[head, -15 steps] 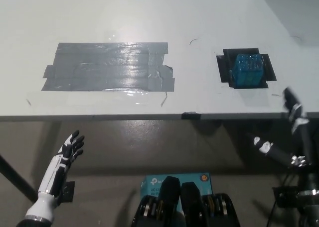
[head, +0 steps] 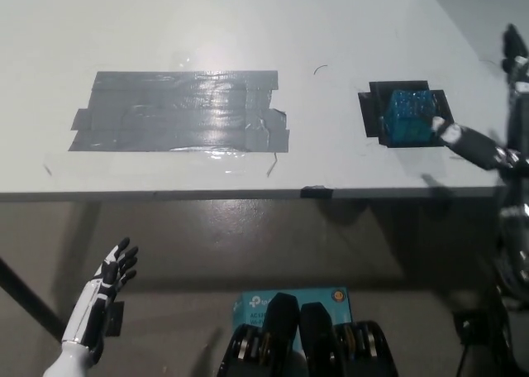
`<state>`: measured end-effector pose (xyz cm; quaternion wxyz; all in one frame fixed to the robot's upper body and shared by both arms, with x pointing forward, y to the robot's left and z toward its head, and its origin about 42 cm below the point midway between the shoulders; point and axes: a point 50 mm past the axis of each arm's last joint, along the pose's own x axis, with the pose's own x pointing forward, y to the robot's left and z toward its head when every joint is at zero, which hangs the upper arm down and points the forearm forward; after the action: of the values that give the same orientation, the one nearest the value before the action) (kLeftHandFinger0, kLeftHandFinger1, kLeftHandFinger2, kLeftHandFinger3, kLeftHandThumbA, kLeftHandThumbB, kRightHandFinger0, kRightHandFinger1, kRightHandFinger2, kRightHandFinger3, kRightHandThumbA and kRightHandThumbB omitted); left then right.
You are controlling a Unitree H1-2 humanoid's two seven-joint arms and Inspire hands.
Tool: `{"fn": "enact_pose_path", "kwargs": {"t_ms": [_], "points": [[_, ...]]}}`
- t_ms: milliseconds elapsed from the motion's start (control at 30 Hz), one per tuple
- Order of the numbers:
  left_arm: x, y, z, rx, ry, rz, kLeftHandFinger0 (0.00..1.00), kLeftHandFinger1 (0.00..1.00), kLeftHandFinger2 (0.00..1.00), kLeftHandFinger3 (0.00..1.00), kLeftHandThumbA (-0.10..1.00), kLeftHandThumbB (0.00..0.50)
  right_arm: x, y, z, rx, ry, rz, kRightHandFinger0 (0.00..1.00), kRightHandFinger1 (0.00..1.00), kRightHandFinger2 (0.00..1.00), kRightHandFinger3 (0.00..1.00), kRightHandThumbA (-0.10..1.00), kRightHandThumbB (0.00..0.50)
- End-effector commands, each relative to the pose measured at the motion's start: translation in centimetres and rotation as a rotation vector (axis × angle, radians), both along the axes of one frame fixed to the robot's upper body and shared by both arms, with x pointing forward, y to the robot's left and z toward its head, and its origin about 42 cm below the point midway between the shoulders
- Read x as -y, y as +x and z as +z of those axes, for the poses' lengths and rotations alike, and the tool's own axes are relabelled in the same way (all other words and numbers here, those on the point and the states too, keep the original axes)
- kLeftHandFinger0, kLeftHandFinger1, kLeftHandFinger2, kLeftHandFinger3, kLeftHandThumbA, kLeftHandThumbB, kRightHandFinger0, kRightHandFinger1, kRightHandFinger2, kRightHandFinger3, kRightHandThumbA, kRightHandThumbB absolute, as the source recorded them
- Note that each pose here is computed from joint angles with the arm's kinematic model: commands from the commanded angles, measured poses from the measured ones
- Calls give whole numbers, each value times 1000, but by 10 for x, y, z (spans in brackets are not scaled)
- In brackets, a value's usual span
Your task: A rubick's cube is kept in the black marked spot on the table and the robot uses its right arm to pick it up and hands it to a person
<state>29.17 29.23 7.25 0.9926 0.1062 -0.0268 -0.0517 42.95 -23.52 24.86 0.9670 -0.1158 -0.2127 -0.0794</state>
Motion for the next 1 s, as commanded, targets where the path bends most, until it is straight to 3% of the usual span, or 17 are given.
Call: {"fn": "enact_pose_path", "kwargs": {"t_ms": [0, 67, 167, 300, 400, 567, 967], "points": [[-3, 3, 13, 77, 5, -10, 1000, 1000, 1000, 1000, 1000, 201, -3, 37, 10, -64, 13, -55, 1000, 1000, 1000, 1000, 950, 368], [-2, 4, 13, 80, 8, -11, 1000, 1000, 1000, 1000, 1000, 209, -6, 49, 7, -91, 10, -55, 1000, 1000, 1000, 1000, 914, 369], [-2, 7, 15, 85, 5, -20, 1000, 1000, 1000, 1000, 1000, 230, -10, 68, 0, -143, -1, -55, 1000, 1000, 1000, 1000, 885, 419], [-1, 8, 19, 82, 1, -19, 1000, 1000, 1000, 1000, 1000, 230, -15, 81, -13, -201, -6, -50, 1000, 1000, 1000, 1000, 891, 446], [-2, 8, 19, 90, 5, -21, 1000, 1000, 1000, 1000, 1000, 230, -17, 87, -21, -249, -13, -53, 1000, 1000, 1000, 1000, 899, 443], [-2, 9, 21, 91, 12, -22, 1000, 1000, 1000, 1000, 1000, 234, -18, 96, -33, -301, 6, -56, 1000, 1000, 1000, 1000, 820, 429], [-2, 13, 21, 99, 18, -19, 1000, 1000, 1000, 1000, 1000, 253, -16, 106, -49, -377, 30, -72, 1000, 1000, 1000, 1000, 847, 439]]}}
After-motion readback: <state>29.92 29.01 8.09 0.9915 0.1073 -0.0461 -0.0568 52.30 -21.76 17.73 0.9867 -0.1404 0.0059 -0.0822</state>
